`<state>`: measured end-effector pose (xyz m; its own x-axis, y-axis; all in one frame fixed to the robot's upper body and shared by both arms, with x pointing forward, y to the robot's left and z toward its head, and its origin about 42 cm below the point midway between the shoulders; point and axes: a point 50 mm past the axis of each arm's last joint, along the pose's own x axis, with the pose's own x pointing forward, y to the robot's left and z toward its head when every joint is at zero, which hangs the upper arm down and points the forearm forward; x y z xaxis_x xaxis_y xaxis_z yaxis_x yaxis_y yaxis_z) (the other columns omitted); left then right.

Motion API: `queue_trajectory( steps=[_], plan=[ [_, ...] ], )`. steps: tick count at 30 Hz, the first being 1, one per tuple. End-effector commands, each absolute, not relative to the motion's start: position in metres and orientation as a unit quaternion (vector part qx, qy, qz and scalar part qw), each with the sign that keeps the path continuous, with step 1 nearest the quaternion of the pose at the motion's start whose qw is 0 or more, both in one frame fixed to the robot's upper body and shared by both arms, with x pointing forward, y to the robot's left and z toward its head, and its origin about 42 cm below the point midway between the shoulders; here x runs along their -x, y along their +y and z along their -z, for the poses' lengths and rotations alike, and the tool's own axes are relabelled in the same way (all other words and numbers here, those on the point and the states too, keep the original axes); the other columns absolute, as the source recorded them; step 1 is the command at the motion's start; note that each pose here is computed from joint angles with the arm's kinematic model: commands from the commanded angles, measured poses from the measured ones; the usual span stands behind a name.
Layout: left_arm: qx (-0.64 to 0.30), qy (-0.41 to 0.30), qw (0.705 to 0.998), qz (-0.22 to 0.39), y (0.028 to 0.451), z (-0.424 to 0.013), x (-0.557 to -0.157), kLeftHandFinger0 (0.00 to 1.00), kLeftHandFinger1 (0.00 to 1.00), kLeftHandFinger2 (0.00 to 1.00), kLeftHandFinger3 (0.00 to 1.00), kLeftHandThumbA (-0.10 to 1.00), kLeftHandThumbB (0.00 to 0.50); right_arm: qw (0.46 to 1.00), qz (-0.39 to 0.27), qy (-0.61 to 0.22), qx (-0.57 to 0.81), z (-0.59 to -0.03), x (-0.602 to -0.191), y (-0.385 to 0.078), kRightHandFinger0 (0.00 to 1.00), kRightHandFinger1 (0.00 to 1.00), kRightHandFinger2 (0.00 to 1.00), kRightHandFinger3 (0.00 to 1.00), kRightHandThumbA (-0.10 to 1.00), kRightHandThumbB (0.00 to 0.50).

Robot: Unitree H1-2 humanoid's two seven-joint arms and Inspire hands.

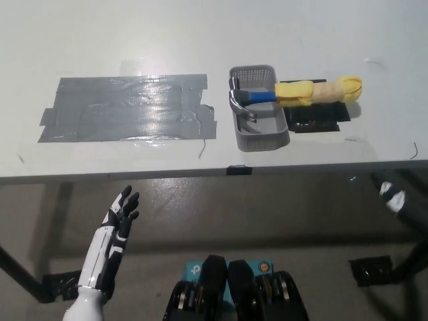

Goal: The robot picks the hammer placed on top of the gray container with right hand and places it on the grey area of the desk

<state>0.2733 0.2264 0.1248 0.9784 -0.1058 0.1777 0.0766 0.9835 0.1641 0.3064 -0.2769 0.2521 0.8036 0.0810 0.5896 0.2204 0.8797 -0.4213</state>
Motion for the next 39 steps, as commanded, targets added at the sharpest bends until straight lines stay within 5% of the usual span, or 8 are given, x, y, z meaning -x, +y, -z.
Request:
queue_trajectory(
  steps=[1, 8, 20, 26, 28, 33, 39],
  plan=[
    [-0.08, -0.126, 0.987, 0.059, 0.222, -0.136, -0.276, 1.0, 1.0, 1.0, 1.0, 0.92, 0.045, 0.894, -0.032, -0.259, 0.365, -0.332, -0.35, -0.295, 1.0, 1.0, 1.0, 1.0, 0.94, 0.287],
    [-0.085, -0.128, 0.986, 0.063, 0.222, -0.138, -0.278, 1.0, 1.0, 1.0, 1.0, 0.92, 0.061, 0.863, -0.116, -0.164, 0.465, -0.398, -0.431, -0.293, 1.0, 1.0, 1.0, 1.0, 0.93, 0.301],
    [-0.091, -0.128, 0.985, 0.066, 0.22, -0.138, -0.279, 1.0, 1.0, 1.0, 1.0, 0.95, 0.084, 0.809, -0.169, -0.039, 0.562, -0.417, -0.532, -0.245, 1.0, 1.0, 1.0, 1.0, 1.0, 0.395],
    [-0.092, -0.126, 0.986, 0.066, 0.22, -0.137, -0.277, 1.0, 1.0, 1.0, 1.0, 0.95, 0.091, 0.798, -0.193, 0.004, 0.571, -0.41, -0.559, -0.216, 1.0, 1.0, 1.0, 1.0, 0.98, 0.403],
    [-0.096, -0.124, 0.985, 0.067, 0.22, -0.137, -0.277, 1.0, 1.0, 1.0, 1.0, 0.96, 0.101, 0.781, -0.205, 0.019, 0.59, -0.403, -0.567, -0.201, 1.0, 1.0, 1.0, 1.0, 1.0, 0.366],
    [-0.099, -0.123, 0.985, 0.068, 0.219, -0.139, -0.278, 1.0, 1.0, 1.0, 1.0, 0.96, 0.11, 0.749, -0.195, 0.064, 0.631, -0.388, -0.579, -0.182, 1.0, 1.0, 1.0, 1.0, 1.0, 0.428],
    [-0.106, -0.124, 0.984, 0.07, 0.219, -0.141, -0.279, 1.0, 1.0, 1.0, 1.0, 0.96, 0.108, 0.743, -0.201, 0.068, 0.635, -0.375, -0.583, -0.168, 1.0, 1.0, 1.0, 1.0, 1.0, 0.397]
  ],
)
